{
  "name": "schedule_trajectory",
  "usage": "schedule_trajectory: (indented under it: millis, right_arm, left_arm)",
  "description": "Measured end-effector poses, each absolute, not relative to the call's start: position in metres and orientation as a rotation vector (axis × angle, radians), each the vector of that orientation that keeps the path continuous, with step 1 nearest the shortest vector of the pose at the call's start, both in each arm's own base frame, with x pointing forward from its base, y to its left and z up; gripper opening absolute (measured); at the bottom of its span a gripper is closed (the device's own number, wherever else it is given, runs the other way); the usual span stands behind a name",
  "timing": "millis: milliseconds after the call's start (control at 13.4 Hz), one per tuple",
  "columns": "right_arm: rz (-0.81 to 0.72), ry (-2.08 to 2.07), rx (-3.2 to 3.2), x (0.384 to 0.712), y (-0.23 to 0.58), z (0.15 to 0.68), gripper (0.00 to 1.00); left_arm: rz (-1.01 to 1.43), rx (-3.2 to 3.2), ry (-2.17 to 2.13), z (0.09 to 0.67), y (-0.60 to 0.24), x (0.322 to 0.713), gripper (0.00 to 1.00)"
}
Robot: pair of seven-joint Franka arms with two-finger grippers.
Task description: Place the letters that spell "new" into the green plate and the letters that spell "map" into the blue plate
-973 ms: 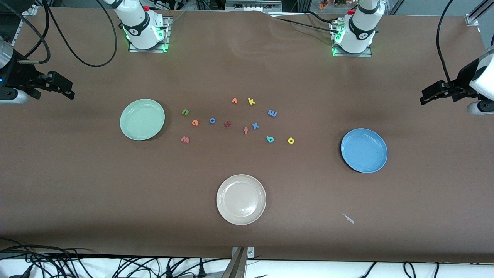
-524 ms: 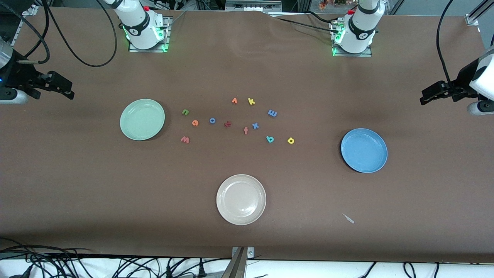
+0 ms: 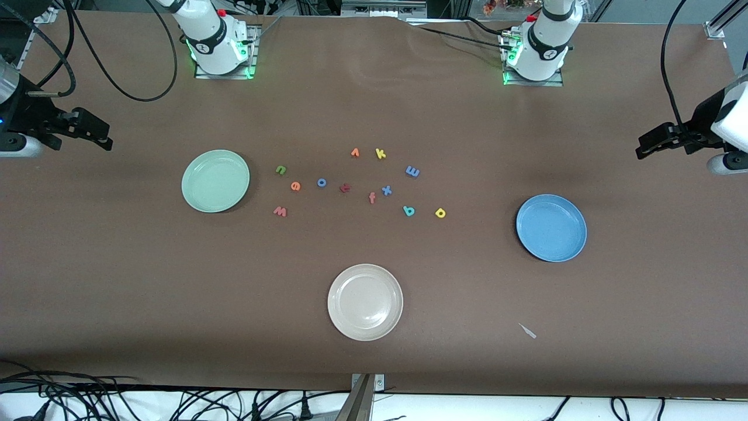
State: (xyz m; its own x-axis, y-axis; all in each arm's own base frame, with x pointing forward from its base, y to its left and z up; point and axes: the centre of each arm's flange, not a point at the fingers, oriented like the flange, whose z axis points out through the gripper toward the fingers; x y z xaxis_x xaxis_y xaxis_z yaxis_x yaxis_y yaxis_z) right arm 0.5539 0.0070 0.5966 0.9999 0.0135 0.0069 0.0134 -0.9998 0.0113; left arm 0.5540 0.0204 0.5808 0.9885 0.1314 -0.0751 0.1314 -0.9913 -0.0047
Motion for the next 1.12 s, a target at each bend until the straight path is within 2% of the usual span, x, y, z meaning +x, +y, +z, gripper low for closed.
schedule_trajectory:
  millis: [1123]
  right_arm:
    - [0.011, 0.020, 3.143, 0.5538, 0.0084, 0.5966, 1.00]
  left_arm:
    - [-0.120, 3.132, 0.206, 0.5803, 0.0202, 0.5541, 1.00]
